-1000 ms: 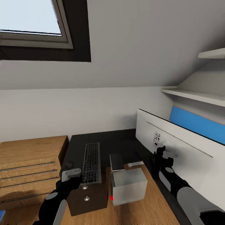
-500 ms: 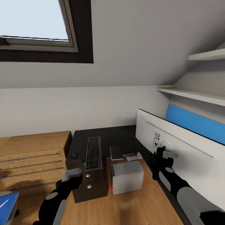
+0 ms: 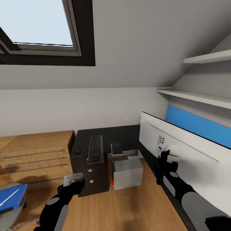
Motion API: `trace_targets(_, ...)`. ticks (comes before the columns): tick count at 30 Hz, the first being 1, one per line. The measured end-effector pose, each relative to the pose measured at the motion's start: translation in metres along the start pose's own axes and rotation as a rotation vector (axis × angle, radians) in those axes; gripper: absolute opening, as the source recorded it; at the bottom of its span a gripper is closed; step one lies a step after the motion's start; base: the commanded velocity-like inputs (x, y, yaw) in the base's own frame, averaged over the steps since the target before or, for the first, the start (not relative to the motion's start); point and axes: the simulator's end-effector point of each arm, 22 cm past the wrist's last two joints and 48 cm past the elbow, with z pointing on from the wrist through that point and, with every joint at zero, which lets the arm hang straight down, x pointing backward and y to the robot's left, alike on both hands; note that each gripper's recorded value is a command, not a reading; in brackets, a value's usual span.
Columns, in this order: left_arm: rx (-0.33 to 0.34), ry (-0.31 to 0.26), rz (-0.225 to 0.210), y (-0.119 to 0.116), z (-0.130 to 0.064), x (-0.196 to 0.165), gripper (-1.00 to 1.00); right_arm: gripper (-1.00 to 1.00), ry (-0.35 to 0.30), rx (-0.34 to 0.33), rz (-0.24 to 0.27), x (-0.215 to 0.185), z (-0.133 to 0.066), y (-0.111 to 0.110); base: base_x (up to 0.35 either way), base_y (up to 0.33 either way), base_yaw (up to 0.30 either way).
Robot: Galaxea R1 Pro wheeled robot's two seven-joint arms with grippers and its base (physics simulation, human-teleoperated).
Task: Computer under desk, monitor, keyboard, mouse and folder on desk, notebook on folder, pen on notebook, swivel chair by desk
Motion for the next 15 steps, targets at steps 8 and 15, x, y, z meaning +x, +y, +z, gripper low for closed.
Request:
trace_targets(8, 0.000, 0.000, 0.000, 0.0001, 0.0001, 0.0002, 1.00, -1.00, 0.000, -0.001, 0.000, -0.0001, 0.0000, 0.0003, -0.325, -0.144, 0.000)
trace_targets(15, 0.000, 0.000, 0.000, 0.0001, -0.0001, -0.0001, 1.00, -1.00, 0.000, -0.001, -0.001, -0.0002, -0.0001, 0.0006, -0.303, -0.188, 0.000)
